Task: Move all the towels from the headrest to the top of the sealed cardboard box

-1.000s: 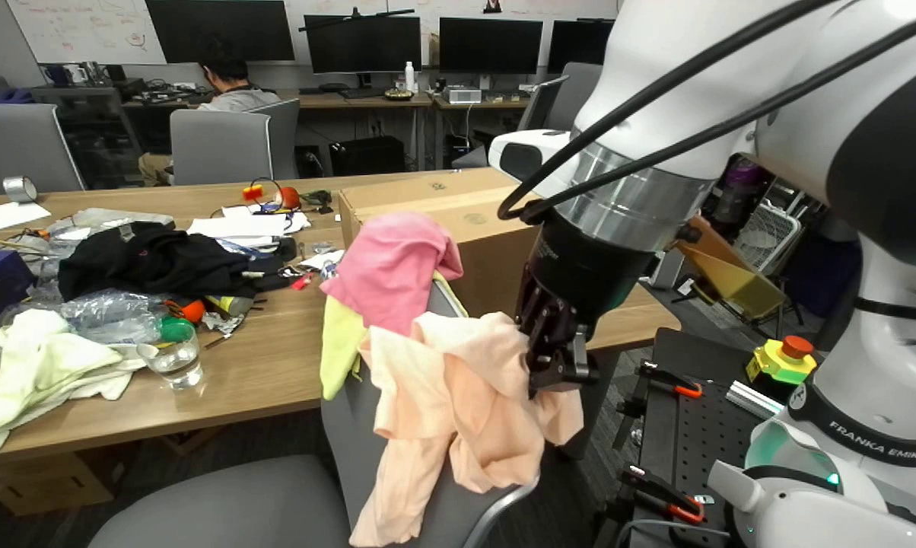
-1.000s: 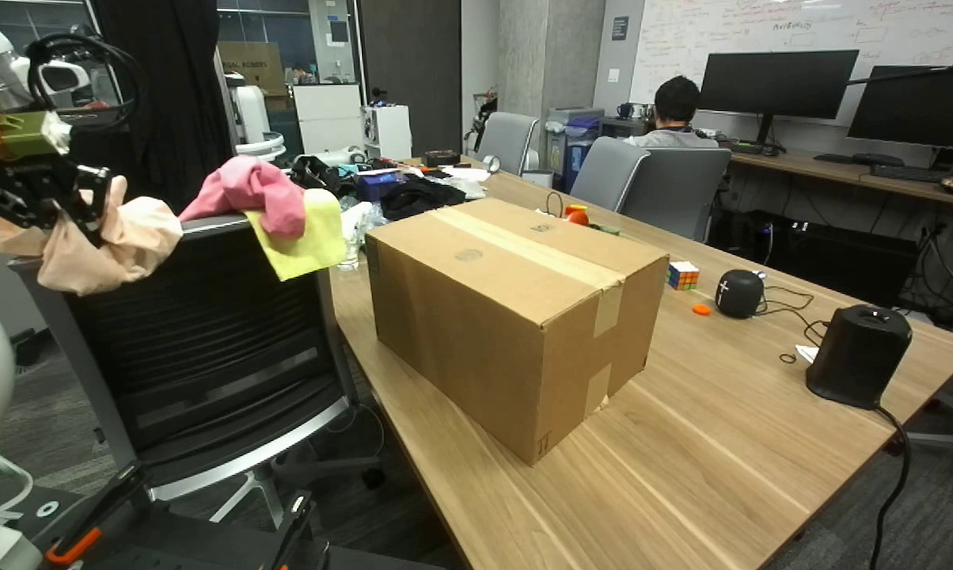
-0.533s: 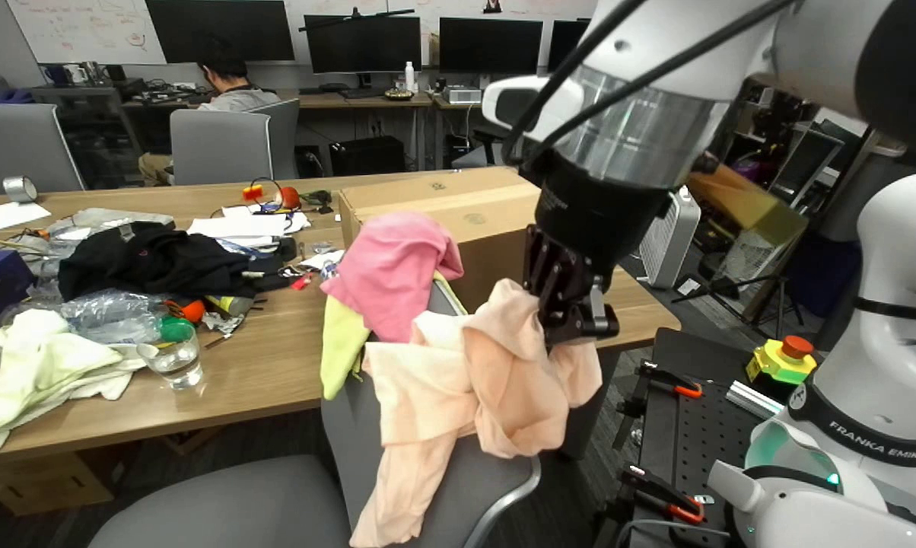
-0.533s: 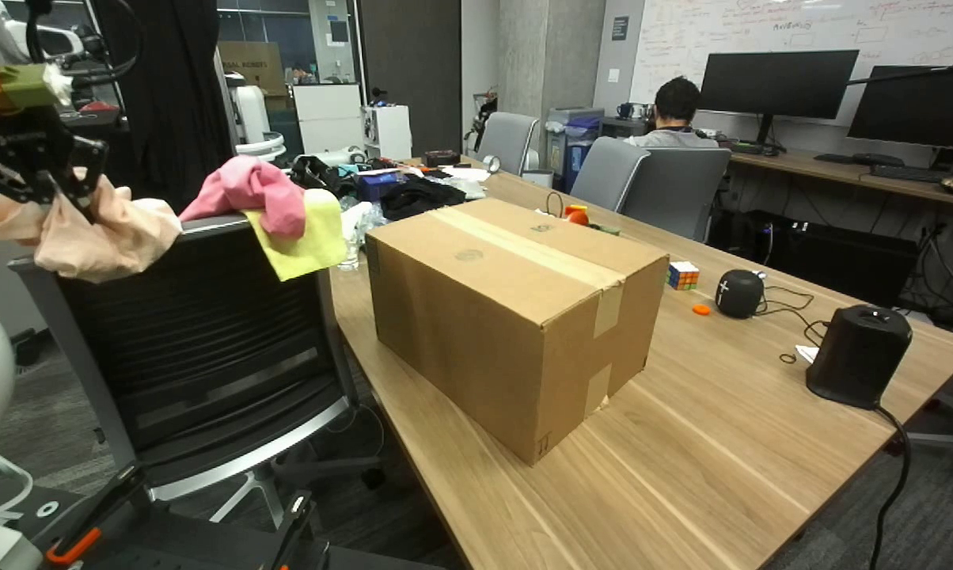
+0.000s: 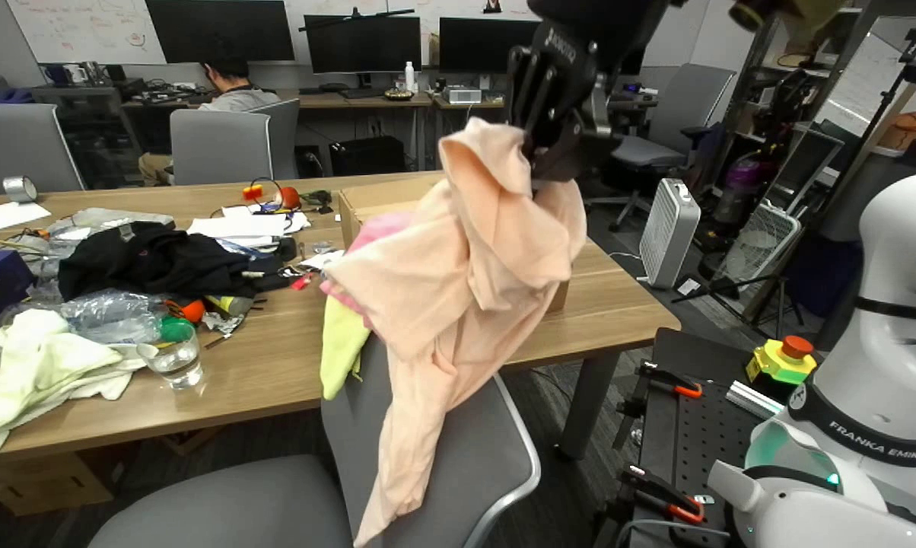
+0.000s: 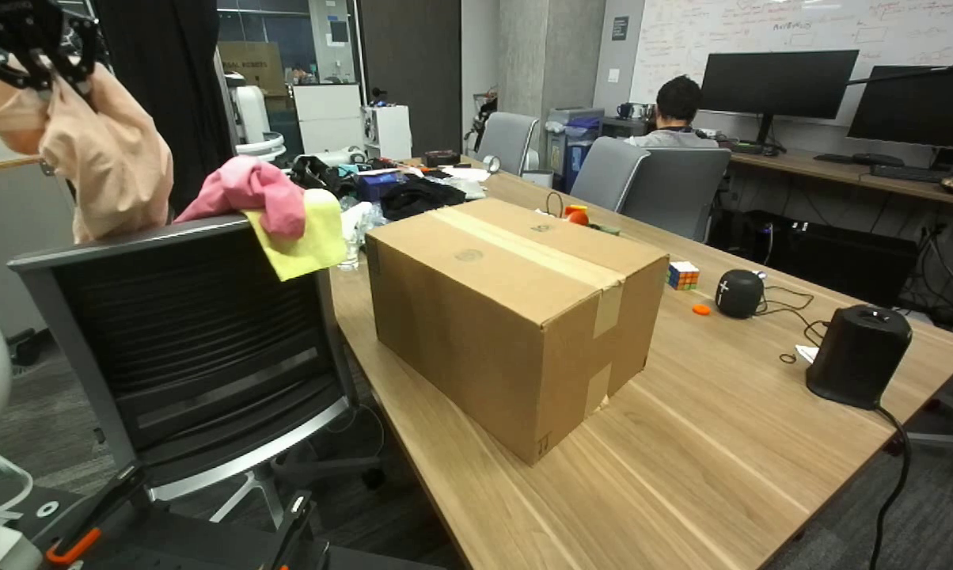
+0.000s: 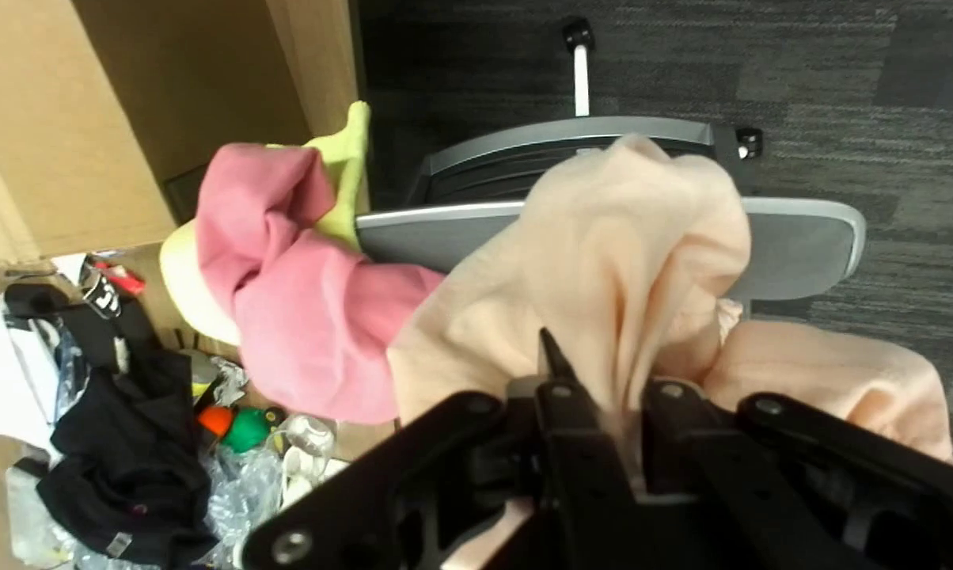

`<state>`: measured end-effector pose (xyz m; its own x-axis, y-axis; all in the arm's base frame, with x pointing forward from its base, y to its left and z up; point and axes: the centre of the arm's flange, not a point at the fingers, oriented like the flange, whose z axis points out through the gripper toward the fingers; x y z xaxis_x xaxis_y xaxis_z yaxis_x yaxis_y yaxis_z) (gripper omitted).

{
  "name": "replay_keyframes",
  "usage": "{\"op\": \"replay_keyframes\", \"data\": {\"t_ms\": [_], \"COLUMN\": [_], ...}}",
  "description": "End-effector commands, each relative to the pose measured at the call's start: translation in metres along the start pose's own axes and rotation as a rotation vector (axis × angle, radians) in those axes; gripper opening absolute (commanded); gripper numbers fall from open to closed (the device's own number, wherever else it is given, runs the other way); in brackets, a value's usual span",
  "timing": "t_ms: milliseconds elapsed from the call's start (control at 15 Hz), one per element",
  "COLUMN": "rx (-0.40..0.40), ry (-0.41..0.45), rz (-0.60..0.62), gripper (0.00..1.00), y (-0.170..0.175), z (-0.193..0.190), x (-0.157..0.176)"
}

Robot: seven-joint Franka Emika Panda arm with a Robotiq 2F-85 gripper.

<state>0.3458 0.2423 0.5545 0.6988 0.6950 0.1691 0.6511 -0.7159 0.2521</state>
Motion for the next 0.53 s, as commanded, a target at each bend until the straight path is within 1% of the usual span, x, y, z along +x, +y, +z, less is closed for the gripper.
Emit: {"op": "replay_keyframes", "data": {"t_ms": [0,133,467], "rx": [-0.041,-0.057,-0.037], "ry": [0.020,0.044,0.101], "rz": [-0.010,0.017,0.080], "gripper": [0.03,0.03,0.03], "y": [0.024,0.036,0.069], "z": [-0.046,-0.068,-0.127], "x": [0.029,0.041,0.063]}}
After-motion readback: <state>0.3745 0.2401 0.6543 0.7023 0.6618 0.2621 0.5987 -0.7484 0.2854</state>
